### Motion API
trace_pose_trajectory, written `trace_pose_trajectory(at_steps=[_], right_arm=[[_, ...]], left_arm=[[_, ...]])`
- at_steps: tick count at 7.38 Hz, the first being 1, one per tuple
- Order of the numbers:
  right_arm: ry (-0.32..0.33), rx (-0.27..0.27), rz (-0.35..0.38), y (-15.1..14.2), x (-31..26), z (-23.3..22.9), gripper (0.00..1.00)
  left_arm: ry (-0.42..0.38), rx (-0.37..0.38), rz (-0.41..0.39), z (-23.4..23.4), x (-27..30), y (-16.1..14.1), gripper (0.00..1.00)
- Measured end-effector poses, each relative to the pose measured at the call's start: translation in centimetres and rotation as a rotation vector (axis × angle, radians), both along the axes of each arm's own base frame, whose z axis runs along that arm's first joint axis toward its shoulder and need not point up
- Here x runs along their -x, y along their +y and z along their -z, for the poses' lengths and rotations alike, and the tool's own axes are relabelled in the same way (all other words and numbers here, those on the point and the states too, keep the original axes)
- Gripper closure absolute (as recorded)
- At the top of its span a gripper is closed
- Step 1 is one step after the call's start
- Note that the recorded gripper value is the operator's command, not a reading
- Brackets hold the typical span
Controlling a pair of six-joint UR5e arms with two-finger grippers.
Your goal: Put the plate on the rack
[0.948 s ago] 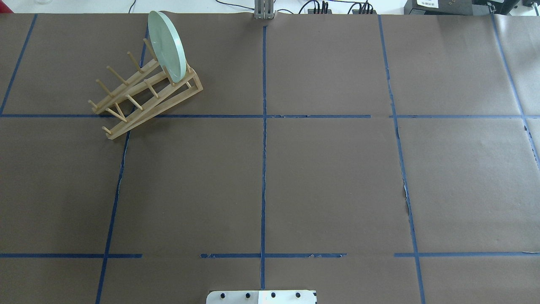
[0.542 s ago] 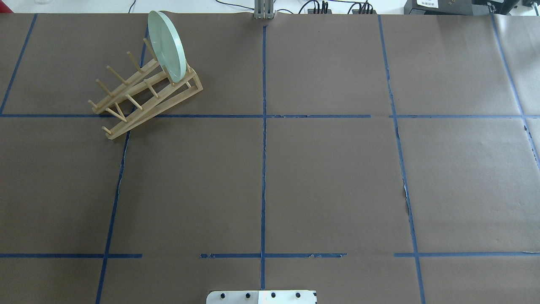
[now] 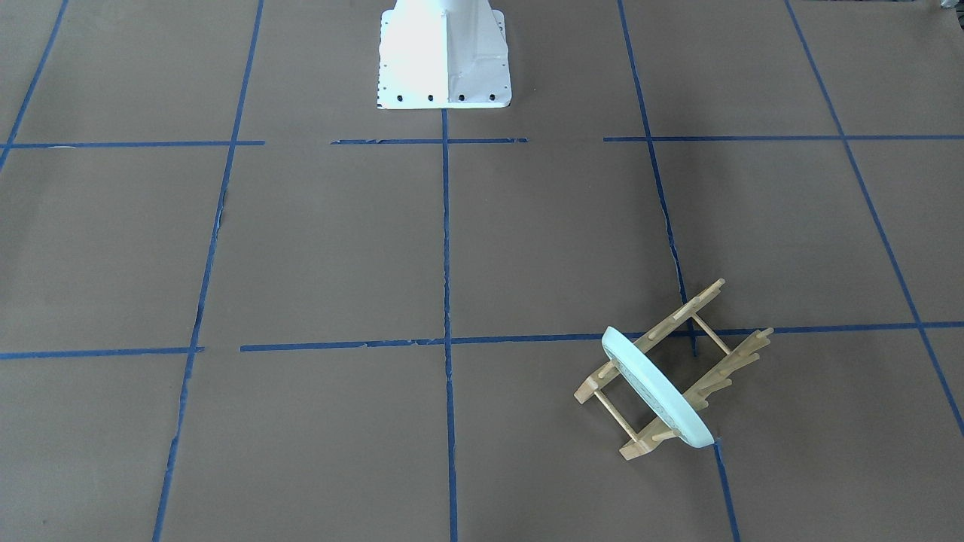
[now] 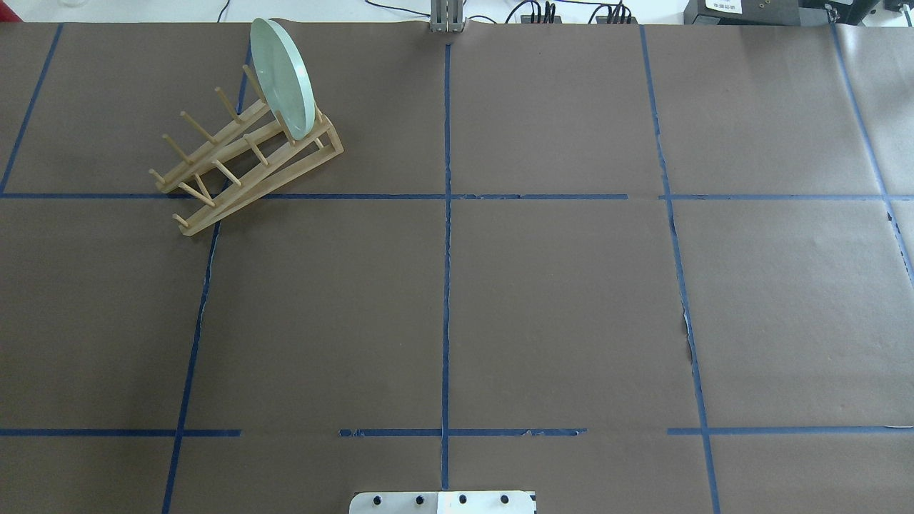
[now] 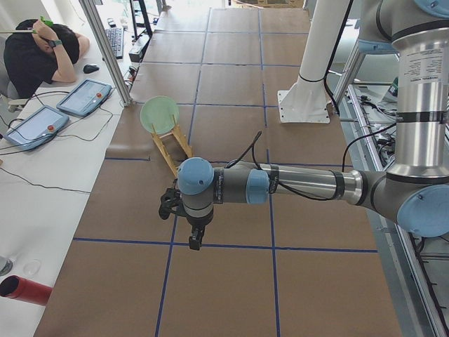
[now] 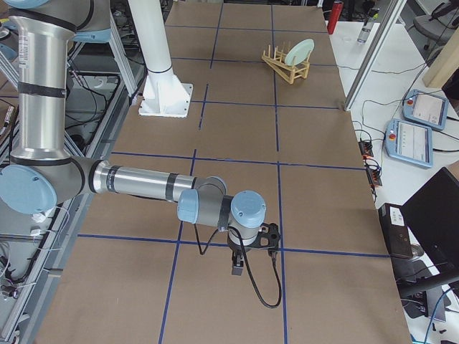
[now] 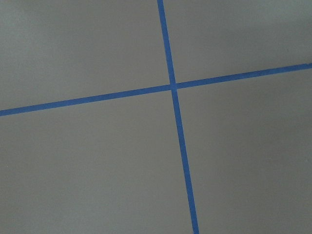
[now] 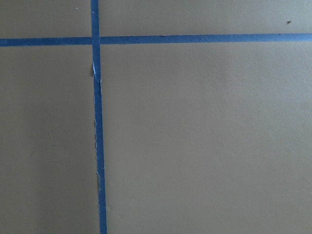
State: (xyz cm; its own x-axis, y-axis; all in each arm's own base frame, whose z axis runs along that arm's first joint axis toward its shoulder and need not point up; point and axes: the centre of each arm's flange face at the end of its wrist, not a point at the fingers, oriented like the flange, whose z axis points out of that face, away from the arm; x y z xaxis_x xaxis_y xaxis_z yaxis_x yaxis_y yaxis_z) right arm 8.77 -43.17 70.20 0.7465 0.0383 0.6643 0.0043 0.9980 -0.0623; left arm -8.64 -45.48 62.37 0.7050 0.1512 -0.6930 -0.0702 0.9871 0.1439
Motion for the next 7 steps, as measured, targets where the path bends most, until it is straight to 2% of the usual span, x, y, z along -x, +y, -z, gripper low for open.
trace_pose_trajectory(at_steps=[7], right_arm=[[0.000, 0.000, 0.000, 0.01, 0.00, -0.02, 0.00]], left_arm=[[-0.001, -0.029, -0.001, 0.44, -0.02, -0.05, 0.00]])
